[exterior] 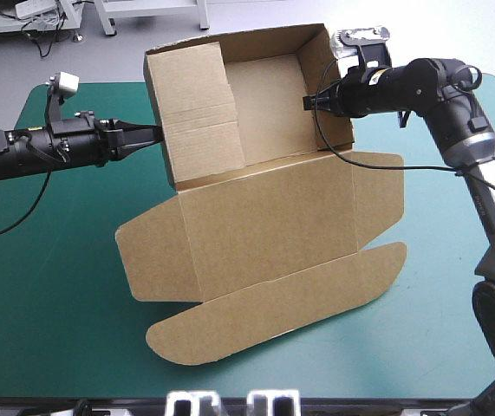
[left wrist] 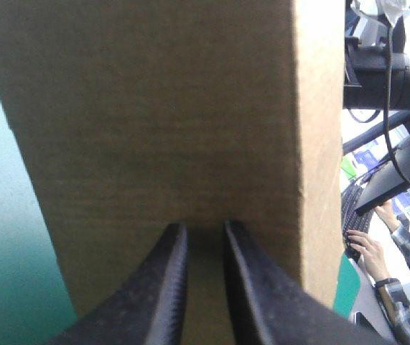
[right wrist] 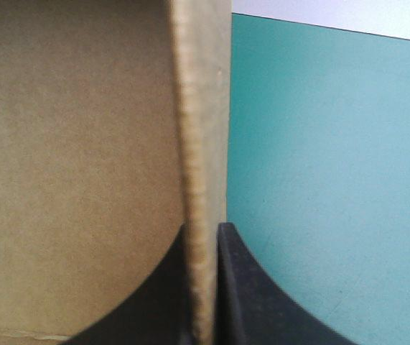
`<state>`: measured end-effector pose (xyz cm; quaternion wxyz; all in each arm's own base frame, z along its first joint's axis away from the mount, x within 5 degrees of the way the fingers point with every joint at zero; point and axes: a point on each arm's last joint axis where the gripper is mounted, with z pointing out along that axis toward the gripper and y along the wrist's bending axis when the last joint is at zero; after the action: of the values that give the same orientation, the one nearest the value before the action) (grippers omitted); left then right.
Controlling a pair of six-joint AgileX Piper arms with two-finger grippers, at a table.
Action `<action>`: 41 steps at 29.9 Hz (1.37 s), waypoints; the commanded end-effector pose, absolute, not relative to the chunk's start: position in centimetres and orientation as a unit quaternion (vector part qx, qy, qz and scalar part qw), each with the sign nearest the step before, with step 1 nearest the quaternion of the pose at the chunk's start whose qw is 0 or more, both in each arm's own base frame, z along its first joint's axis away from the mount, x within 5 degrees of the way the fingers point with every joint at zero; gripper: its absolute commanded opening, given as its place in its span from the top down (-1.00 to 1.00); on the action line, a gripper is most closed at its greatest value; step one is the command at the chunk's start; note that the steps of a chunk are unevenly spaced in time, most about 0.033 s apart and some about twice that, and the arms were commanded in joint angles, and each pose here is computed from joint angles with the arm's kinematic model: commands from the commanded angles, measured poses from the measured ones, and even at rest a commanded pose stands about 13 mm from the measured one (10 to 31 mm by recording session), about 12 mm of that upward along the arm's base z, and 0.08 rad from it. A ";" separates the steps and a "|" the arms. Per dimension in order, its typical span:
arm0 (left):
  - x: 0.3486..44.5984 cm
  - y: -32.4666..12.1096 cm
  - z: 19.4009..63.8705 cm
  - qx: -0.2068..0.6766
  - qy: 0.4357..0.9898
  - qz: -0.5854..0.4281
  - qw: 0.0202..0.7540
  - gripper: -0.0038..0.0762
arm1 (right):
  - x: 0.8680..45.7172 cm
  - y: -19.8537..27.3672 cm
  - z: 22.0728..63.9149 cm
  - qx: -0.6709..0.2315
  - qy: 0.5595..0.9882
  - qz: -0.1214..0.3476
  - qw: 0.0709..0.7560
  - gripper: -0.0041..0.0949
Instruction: Fold the box
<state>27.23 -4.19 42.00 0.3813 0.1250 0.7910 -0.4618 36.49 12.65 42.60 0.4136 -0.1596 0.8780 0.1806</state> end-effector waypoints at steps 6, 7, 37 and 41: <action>25.5 -5.1 44.2 0.156 0.759 -0.500 0.387 -0.05 | 36.3 14.1 43.9 -0.148 0.855 0.227 0.443 0.95; 25.5 -5.1 44.2 0.156 0.759 -0.500 0.387 -0.05 | 36.3 14.1 44.0 -0.148 0.855 0.227 0.443 0.96; 28.1 -1.5 41.2 0.044 0.870 -0.258 0.418 0.10 | 32.7 18.7 44.9 -0.194 0.845 0.280 0.413 0.95; 28.6 -0.9 41.4 0.025 0.863 -0.234 0.447 0.36 | 31.4 18.2 46.1 -0.189 0.844 0.285 0.413 0.95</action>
<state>28.72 -1.16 39.20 0.3776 0.0457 0.8906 -0.2492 34.78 18.75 41.00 0.3649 -0.1966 0.8816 0.2259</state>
